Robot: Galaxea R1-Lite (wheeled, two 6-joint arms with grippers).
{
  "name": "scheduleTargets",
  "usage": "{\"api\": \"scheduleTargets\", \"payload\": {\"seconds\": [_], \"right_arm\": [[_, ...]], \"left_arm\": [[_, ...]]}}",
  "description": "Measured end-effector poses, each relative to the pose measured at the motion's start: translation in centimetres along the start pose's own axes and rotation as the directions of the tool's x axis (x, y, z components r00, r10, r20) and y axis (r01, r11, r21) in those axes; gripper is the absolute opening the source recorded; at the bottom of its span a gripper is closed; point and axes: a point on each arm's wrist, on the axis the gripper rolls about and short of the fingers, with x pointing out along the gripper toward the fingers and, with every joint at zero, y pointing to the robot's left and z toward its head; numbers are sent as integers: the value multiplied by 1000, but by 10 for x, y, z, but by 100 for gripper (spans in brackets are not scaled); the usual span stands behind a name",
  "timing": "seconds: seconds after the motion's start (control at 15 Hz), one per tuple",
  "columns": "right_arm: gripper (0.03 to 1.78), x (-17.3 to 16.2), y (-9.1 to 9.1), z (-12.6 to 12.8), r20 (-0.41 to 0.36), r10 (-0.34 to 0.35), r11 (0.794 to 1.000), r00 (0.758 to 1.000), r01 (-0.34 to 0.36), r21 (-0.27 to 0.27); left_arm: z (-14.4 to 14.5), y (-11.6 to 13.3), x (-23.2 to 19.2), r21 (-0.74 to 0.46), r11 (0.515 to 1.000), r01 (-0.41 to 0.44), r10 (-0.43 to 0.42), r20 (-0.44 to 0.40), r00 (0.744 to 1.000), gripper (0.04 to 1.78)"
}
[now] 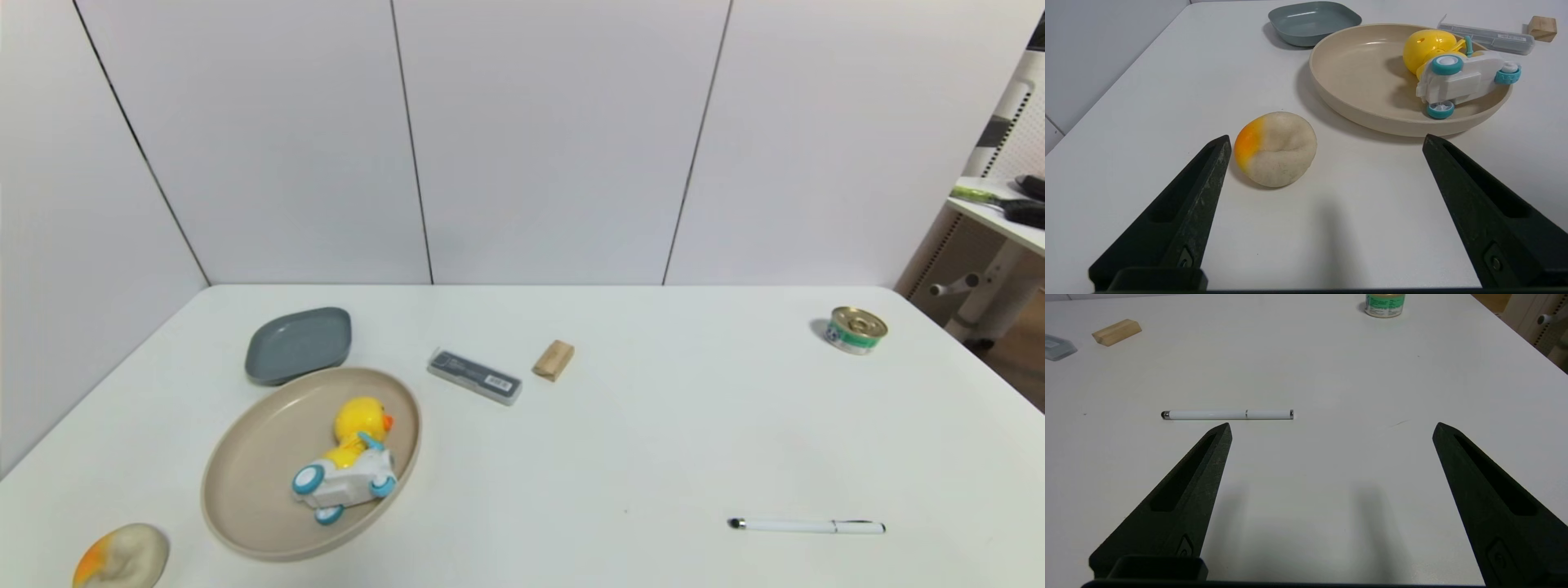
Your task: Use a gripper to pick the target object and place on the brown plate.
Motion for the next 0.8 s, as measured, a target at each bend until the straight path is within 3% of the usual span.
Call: {"api": "scheduleTargets", "payload": {"seconds": [0.8], "right_arm": [[170,0,0,0,1,-1,1000,1000,1,0]], "left_arm": [[0,0,0,0,1000,-1,1,0,1000,169]]}}
